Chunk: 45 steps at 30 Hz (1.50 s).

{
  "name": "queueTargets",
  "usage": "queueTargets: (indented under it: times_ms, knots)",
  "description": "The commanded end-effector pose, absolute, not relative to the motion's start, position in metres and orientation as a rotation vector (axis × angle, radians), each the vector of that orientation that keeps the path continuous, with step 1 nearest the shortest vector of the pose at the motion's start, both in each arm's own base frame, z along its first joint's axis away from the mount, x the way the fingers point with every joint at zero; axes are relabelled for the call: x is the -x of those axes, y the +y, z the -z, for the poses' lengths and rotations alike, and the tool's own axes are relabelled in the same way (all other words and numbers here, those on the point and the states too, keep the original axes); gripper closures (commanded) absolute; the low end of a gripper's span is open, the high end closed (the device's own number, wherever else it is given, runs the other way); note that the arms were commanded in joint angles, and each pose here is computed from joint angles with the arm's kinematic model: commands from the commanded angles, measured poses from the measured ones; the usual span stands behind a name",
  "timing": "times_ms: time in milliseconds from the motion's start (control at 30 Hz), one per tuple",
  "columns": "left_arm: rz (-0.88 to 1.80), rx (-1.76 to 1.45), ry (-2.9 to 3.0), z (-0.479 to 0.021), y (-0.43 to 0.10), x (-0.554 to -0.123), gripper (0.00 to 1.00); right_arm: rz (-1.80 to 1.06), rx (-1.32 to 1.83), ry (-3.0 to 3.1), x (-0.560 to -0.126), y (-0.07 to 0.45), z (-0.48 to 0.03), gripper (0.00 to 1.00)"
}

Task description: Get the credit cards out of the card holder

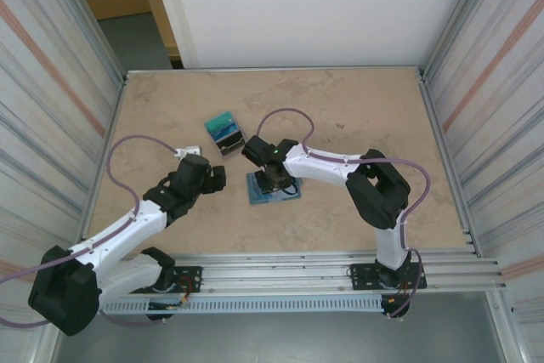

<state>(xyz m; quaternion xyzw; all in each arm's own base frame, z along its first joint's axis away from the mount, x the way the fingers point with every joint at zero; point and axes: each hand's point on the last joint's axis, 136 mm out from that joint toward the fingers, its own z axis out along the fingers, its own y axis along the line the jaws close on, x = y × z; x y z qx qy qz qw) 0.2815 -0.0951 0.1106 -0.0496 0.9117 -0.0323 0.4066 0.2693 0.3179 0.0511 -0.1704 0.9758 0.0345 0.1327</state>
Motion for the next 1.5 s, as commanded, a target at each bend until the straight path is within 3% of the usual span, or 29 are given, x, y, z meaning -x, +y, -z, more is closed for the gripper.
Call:
queueTargets:
  times_ms: [0,200,533,800,1233,1467]
  knots:
    - [0.089,0.096,2.283,-0.122,-0.102,-0.287,0.01,-0.049,0.469,2.795,-0.274,0.299,-0.07,0.64]
    - [0.028,0.009,2.302,-0.124,-0.114,-0.288,0.01,-0.008,0.429,2.815,-0.277,0.28,-0.062,0.69]
    - [0.0,-0.122,2.329,-0.115,-0.152,-0.285,0.01,0.019,0.355,2.834,-0.29,0.245,-0.058,0.7]
    - [-0.023,-0.239,2.383,-0.093,-0.177,-0.278,0.01,-0.095,0.269,2.756,-0.306,0.234,-0.097,0.68]
    - [0.08,-0.11,2.487,-0.05,-0.186,-0.266,0.01,-0.468,0.227,2.772,-0.288,0.283,-0.103,0.68]
    - [0.087,-0.045,2.522,-0.037,-0.19,-0.273,0.01,-0.431,0.252,2.828,-0.279,0.298,-0.086,0.69]
